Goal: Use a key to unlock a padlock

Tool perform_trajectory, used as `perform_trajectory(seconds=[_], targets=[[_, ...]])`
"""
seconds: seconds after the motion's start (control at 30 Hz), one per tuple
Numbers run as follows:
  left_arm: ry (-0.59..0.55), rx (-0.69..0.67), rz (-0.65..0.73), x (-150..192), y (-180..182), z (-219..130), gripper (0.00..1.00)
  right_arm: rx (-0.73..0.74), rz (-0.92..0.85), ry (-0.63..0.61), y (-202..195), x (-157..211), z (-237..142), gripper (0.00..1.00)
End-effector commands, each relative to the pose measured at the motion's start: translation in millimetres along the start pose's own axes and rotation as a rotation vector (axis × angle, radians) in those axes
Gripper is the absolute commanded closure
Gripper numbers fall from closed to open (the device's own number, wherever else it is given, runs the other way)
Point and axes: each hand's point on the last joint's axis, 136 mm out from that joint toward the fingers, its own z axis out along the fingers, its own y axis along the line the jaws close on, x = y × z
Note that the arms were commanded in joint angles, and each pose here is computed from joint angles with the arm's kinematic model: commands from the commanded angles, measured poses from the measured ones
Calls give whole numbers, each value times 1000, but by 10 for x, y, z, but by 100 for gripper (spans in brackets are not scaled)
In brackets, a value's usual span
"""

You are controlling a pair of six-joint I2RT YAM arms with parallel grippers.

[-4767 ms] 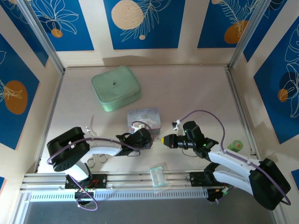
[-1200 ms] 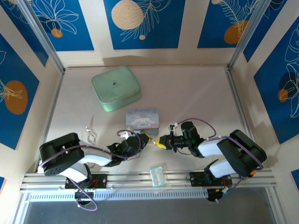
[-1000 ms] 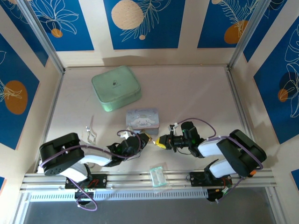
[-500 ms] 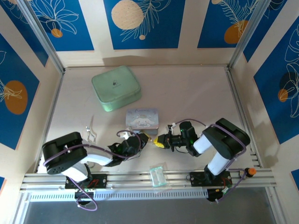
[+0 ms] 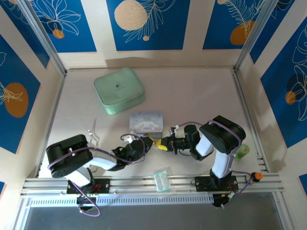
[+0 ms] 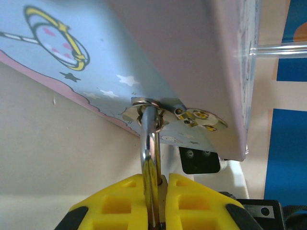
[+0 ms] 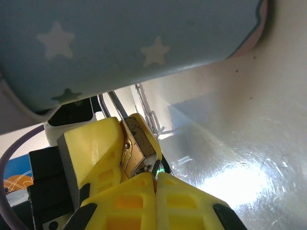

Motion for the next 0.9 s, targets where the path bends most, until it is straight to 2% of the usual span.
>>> perform_trajectory(seconds=[0.0, 0.2, 0.27, 0.47, 0.7, 0.87], targets=[[125, 164, -52, 316, -501, -15, 100, -60, -55, -31, 220, -111, 44, 100], [144, 181, -54, 395, -560, 10, 100, -98, -37, -69, 370, -155, 21, 100], [144, 180, -53, 405, -561, 17, 100, -96, -29, -91, 392, -176, 1, 96], [89, 139, -37, 299, -409, 28, 100, -23, -16, -173, 299, -187, -77, 85], [77, 115, -36, 287, -317, 65, 100, 46, -38, -212, 310, -131, -87, 78], [78, 119, -38, 289, -312, 71, 100, 86, -59, -252, 301, -135, -166, 77]])
